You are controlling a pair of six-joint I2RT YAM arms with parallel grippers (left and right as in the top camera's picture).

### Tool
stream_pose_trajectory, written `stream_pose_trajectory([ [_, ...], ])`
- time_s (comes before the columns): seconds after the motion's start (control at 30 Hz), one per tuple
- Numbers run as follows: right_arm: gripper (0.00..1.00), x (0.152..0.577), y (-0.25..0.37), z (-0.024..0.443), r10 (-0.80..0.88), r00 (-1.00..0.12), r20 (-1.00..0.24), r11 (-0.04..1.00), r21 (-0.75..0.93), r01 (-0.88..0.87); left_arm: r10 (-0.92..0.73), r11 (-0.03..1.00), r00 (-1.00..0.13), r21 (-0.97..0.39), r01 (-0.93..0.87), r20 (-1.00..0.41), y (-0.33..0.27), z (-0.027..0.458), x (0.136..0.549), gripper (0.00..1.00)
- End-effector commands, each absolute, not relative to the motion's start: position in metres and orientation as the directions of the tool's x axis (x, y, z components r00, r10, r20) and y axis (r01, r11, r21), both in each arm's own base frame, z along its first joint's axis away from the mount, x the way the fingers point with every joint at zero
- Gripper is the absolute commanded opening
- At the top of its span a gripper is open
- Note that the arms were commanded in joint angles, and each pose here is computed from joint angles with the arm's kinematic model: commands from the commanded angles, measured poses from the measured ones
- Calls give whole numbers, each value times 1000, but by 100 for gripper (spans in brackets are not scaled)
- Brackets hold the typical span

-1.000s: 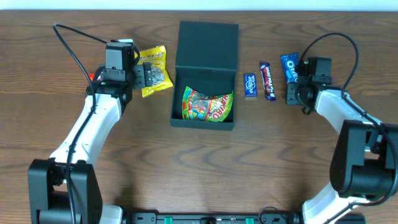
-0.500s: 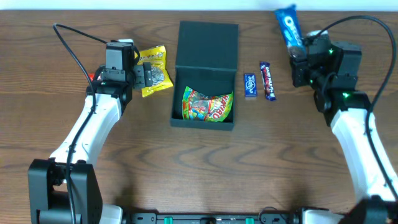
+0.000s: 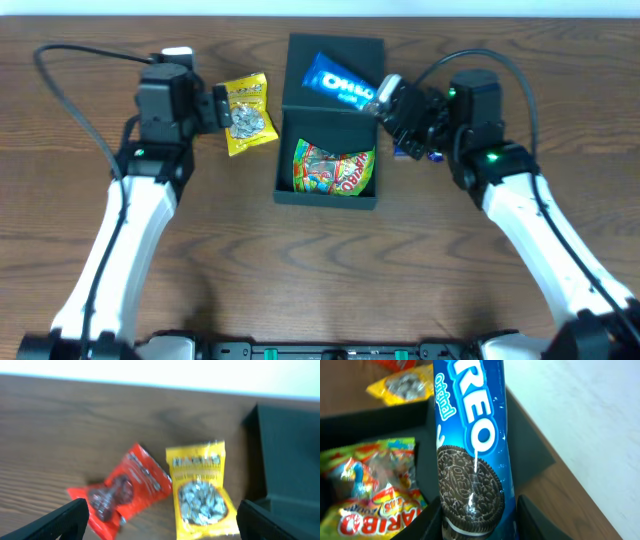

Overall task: Pack container
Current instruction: 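Lift the Oreo pack and place it in the box above the Haribo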

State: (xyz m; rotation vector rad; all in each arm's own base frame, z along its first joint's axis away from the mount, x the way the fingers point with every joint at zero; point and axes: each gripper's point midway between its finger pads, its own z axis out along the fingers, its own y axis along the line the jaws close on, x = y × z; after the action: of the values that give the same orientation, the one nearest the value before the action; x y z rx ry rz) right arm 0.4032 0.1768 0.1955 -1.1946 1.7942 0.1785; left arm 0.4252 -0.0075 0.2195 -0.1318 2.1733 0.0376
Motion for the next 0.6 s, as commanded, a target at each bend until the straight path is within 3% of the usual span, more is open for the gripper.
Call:
stream_pose_trajectory([
  [0.0,1,399,199,180,-697,28,-717,384,-405,-830,-90,991,-496,-29,-130,-864,4,253,421,95],
  [0.2,1,396,227,132,-754,113,-648,231,-422,-876,-90,991,-476,-30,-133,-875,6,263,417,95],
  [0.57,1,414,217,114,-800,73,-595,264,-460,-848,-90,991,-475,-30,-133,-875,6,263,417,95],
])
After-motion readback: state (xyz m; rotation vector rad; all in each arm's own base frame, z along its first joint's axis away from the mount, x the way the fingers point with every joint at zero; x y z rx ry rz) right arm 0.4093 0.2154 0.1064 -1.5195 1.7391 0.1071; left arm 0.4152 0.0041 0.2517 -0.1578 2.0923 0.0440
